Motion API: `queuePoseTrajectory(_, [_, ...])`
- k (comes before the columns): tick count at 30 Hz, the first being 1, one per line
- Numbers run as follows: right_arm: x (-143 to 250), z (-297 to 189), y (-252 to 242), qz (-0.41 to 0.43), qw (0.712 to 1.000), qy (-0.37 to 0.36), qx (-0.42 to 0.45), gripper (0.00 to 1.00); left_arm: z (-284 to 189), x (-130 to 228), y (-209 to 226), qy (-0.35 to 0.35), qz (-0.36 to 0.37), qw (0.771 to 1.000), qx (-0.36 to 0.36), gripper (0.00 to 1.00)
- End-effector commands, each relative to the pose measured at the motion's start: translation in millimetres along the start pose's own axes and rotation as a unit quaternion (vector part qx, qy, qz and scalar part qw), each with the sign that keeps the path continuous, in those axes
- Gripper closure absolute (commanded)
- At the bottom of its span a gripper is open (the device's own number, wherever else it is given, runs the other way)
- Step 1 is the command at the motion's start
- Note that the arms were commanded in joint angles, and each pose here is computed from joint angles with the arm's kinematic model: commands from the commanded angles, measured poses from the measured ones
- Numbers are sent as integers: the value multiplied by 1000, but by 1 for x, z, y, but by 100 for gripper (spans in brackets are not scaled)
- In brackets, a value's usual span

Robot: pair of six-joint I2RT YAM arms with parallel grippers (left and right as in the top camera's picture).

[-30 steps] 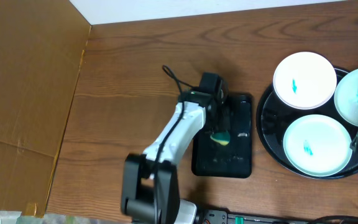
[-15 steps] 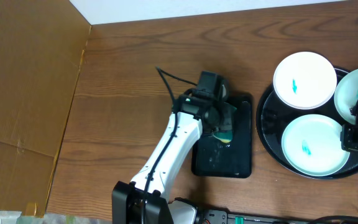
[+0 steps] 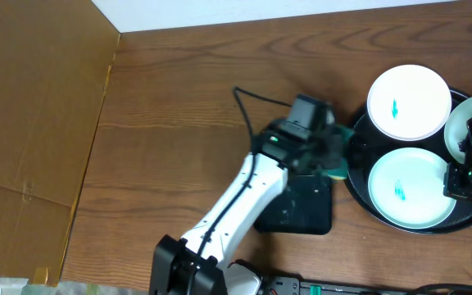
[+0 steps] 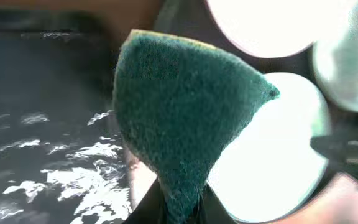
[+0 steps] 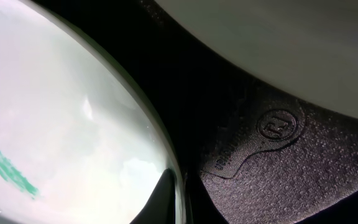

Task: Clean dirty plates on tray and stack at the side
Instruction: 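Lift the sponge with the left gripper toward the green plate, then scrub the front green plate with the sponge in the left gripper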

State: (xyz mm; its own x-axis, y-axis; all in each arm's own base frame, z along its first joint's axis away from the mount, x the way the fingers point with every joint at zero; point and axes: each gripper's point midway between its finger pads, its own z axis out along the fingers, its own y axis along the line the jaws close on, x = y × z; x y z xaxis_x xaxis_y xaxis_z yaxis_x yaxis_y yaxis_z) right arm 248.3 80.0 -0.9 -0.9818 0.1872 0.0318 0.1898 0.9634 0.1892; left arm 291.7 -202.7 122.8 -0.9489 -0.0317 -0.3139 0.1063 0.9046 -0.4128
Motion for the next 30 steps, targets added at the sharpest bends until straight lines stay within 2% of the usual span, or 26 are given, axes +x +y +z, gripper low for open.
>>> queuePoseTrajectory(1, [0, 11, -1, -6, 1000, -2, 30, 99, 15, 11, -40, 18, -12, 999, 42, 93])
queuePoseTrajectory(5, [2, 11, -1, -8, 1000, 1, 30, 99, 51, 27, -72, 37, -15, 997, 62, 93])
queuePoseTrajectory(9, [4, 11, -1, -7, 999, 4, 32, 99, 88, 47, -80, 71, -58, 994, 56, 92])
queuePoseTrajectory(13, [6, 13, 0, -11, 999, 5, 33, 99, 114, 59, -84, 103, -56, 990, 73, 92])
queuePoseTrajectory(17, [8, 14, -1, -11, 999, 8, 34, 99, 131, 60, -50, 104, -51, 993, 14, 93])
queuePoseTrajectory(21, [9, 14, -2, -11, 999, 10, 35, 99, 124, 53, 13, 82, -66, 988, -114, 93])
queuePoseTrajectory(24, [8, 14, -2, -11, 999, 8, 34, 99, 117, 50, 38, 79, -66, 982, -161, 93])
queuePoseTrajectory(27, [7, 14, -1, -12, 999, 7, 33, 99, 119, 47, 33, 82, -73, 984, -139, 93])
queuePoseTrajectory(30, [8, 14, -1, -12, 999, 7, 33, 99, 127, 48, 0, 93, -68, 991, -63, 93])
